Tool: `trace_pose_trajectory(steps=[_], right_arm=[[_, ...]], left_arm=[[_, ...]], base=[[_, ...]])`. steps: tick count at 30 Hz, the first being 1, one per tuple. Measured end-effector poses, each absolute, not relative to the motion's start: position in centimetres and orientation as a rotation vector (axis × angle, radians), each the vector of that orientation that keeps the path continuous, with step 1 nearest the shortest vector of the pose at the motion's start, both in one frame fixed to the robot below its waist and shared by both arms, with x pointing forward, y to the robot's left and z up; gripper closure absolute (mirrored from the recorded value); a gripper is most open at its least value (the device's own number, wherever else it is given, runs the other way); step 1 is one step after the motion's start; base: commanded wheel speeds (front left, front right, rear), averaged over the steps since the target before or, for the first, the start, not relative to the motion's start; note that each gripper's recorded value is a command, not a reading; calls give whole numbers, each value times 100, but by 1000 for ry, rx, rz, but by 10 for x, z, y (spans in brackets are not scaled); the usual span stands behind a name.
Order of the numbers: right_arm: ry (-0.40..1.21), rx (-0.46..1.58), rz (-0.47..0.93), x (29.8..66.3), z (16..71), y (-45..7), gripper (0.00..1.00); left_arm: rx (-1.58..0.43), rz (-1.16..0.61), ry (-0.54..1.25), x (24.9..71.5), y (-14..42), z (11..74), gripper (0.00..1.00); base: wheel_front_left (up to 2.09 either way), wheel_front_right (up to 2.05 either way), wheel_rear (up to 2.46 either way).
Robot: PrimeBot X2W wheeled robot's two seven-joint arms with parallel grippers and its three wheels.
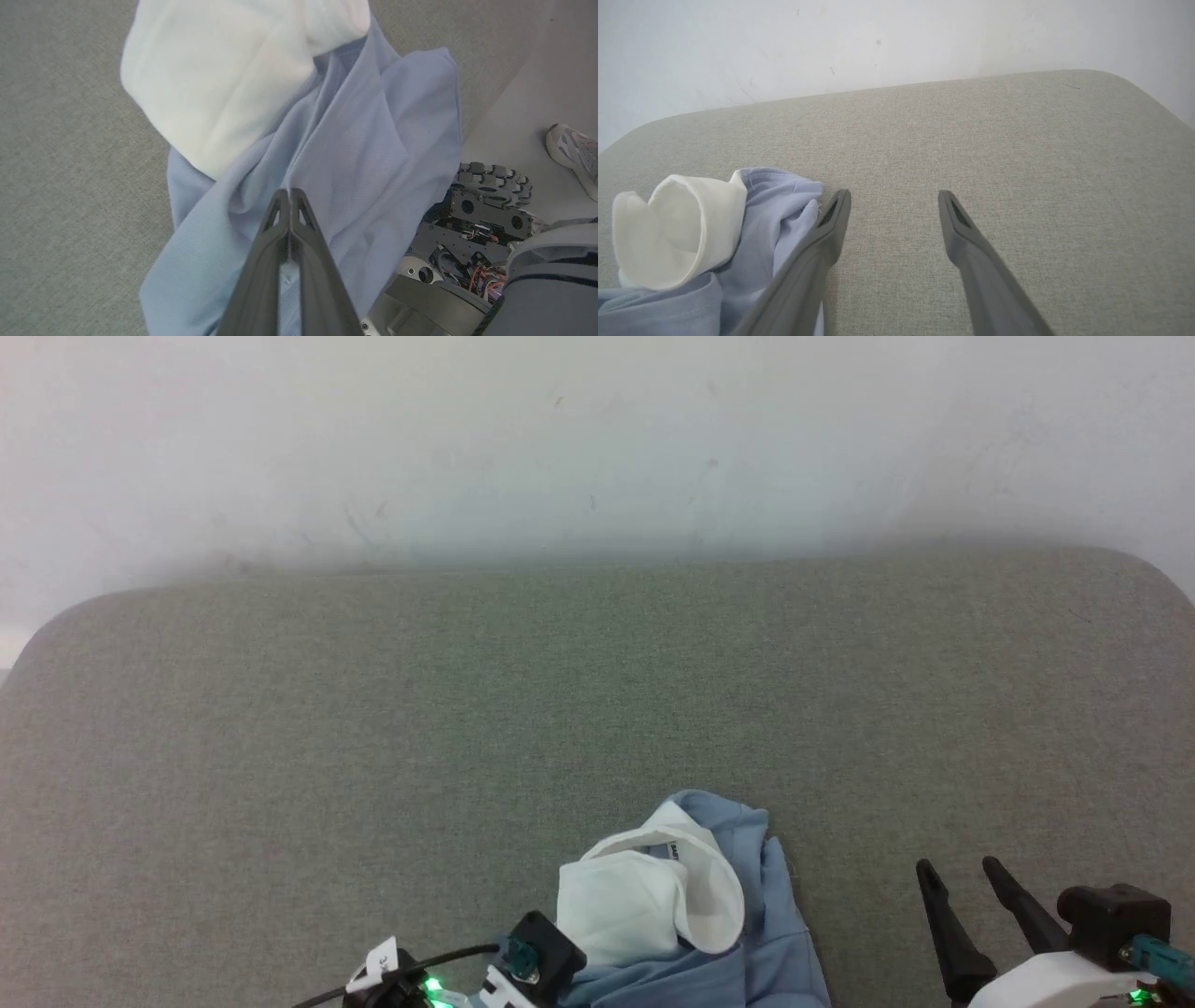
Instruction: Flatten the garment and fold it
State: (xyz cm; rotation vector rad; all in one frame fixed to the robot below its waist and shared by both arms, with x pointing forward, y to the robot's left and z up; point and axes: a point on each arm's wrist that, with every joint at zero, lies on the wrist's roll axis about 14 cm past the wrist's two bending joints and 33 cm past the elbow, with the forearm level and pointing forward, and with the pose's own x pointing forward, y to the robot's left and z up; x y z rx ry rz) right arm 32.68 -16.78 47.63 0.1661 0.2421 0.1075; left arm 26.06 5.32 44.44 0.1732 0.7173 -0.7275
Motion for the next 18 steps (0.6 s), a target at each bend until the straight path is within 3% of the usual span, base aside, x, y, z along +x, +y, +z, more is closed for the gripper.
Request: trace_pose_trajectory(steps=[4, 8, 13, 18], right_arm=[[242, 166, 110, 327, 476, -167, 0], [241, 165, 110, 328, 477, -167, 0], [242, 165, 115, 330, 476, -166, 0], [252, 166, 113, 330, 472, -166, 0]], left_arm=[[180, -712, 686, 265, 58, 450, 100], [159, -629, 546, 292, 70, 477, 100], [148, -275, 292, 351, 149, 535, 100], [75, 21, 254, 358, 221, 543, 100]], base=[[0, 0, 0], [0, 0, 0], [0, 0, 0], [0, 0, 0]])
